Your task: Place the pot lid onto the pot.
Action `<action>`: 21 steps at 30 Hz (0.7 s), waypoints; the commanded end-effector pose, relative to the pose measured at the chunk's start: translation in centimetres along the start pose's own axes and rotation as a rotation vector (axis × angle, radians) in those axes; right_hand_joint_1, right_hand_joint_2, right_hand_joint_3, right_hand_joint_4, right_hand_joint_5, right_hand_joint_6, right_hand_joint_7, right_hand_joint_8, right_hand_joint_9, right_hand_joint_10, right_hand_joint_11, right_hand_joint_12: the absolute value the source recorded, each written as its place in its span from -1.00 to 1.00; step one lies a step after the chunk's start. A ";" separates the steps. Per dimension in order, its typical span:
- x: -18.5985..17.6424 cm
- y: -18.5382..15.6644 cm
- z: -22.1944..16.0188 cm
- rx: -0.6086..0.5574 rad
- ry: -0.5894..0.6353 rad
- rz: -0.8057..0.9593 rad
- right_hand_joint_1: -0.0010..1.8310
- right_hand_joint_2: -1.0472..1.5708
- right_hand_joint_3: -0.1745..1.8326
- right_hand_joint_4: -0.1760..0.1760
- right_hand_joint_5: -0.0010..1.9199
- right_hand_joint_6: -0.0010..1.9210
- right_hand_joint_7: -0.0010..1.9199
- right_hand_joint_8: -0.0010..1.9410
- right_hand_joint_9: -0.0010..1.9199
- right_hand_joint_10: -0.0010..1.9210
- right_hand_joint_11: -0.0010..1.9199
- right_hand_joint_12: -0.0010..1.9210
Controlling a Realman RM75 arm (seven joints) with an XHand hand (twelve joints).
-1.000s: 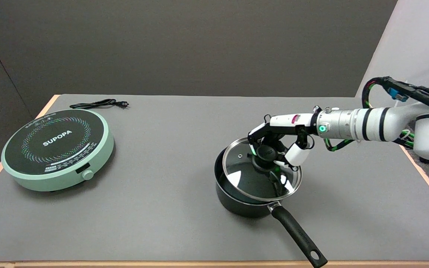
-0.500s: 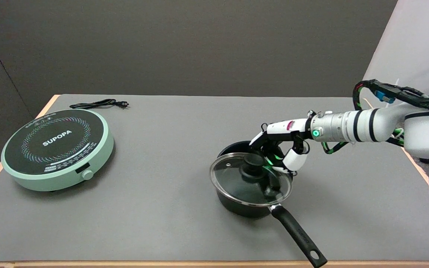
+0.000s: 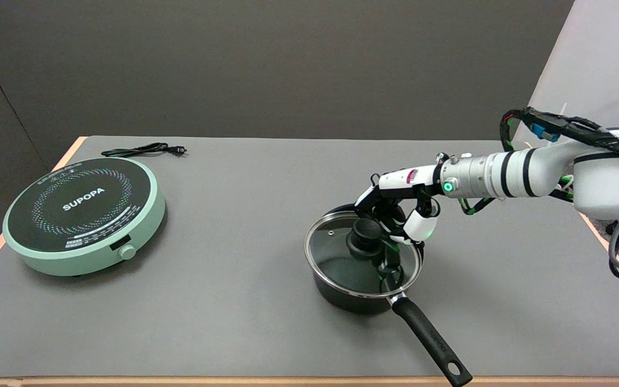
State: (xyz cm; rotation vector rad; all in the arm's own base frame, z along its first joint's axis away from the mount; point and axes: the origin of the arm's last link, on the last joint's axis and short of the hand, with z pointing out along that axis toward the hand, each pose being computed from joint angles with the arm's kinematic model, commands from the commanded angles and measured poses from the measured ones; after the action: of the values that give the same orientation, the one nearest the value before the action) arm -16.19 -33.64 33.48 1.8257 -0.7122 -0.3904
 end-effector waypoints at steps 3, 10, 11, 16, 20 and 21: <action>1.7 -0.6 0.0 -0.021 0.028 -0.035 0.49 0.38 0.03 1.00 -0.42 0.63 -0.08 0.50 -0.18 0.87 -0.36 0.56; 2.0 -0.5 -0.1 -0.030 0.037 -0.040 0.49 0.38 0.03 1.00 -0.42 0.63 -0.08 0.50 -0.18 0.87 -0.36 0.56; 2.0 -0.5 -0.1 -0.031 0.038 -0.044 0.49 0.38 0.03 1.00 -0.42 0.63 -0.08 0.50 -0.18 0.87 -0.36 0.56; 1.8 -0.2 -0.2 -0.044 0.034 -0.044 0.49 0.38 0.03 1.00 -0.42 0.63 -0.08 0.50 -0.18 0.87 -0.36 0.56; 1.8 0.1 -0.3 -0.055 0.036 -0.049 0.49 0.38 0.03 1.00 -0.42 0.63 -0.08 0.50 -0.18 0.87 -0.36 0.56; 1.9 0.2 -0.4 -0.058 0.040 -0.061 0.49 0.38 0.03 1.00 -0.42 0.63 -0.08 0.50 -0.18 0.87 -0.36 0.56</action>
State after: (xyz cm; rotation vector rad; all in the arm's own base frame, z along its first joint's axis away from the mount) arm -14.93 -34.46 33.30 1.8158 -0.6560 -0.3954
